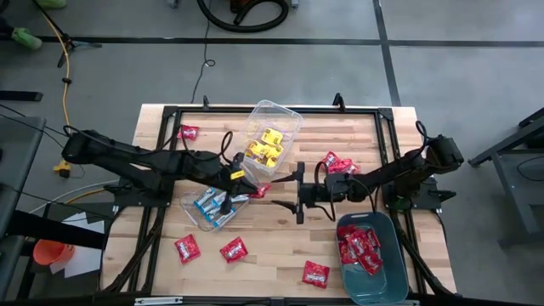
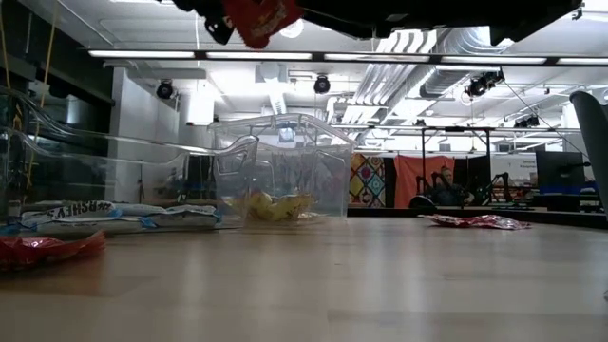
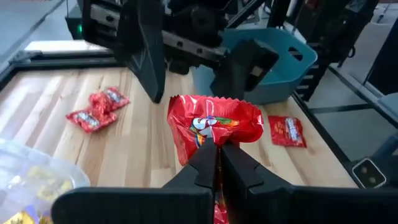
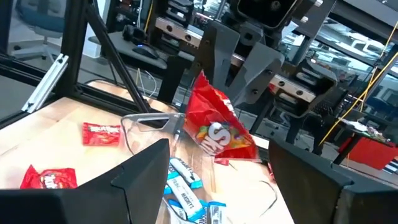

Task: Sort candy
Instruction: Put the red candy into the blue bin

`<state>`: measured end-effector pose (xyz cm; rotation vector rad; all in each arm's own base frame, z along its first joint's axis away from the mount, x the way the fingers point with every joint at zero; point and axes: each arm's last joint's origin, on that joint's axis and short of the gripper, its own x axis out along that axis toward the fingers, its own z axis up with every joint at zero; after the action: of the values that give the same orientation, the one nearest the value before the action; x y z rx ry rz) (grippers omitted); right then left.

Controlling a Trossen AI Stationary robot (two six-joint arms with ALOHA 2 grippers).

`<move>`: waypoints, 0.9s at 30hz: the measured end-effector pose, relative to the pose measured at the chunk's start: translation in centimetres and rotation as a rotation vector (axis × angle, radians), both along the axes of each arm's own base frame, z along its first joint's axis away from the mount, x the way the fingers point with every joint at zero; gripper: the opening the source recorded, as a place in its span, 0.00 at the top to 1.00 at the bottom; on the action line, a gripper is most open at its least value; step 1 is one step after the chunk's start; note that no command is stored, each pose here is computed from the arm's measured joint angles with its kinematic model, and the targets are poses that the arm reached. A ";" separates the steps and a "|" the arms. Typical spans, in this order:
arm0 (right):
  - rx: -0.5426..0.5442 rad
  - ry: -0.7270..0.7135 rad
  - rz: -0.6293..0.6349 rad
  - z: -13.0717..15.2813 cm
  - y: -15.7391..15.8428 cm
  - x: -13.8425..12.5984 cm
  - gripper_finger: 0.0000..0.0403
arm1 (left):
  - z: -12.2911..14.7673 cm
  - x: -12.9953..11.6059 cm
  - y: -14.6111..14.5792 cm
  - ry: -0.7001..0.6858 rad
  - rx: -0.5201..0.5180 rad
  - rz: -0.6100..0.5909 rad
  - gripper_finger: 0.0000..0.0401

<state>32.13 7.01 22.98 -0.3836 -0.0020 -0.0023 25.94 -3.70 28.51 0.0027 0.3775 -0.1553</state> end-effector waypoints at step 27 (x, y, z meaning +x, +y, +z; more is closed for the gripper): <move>-0.018 -0.031 0.013 0.3 0.0 0.0 0.50 | -0.8 2.5 0.4 -0.099 0.008 -0.033 1.00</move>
<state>32.12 7.05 23.29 -0.4017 -0.0352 0.0050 28.43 -3.27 27.70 0.0244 0.2798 -0.1853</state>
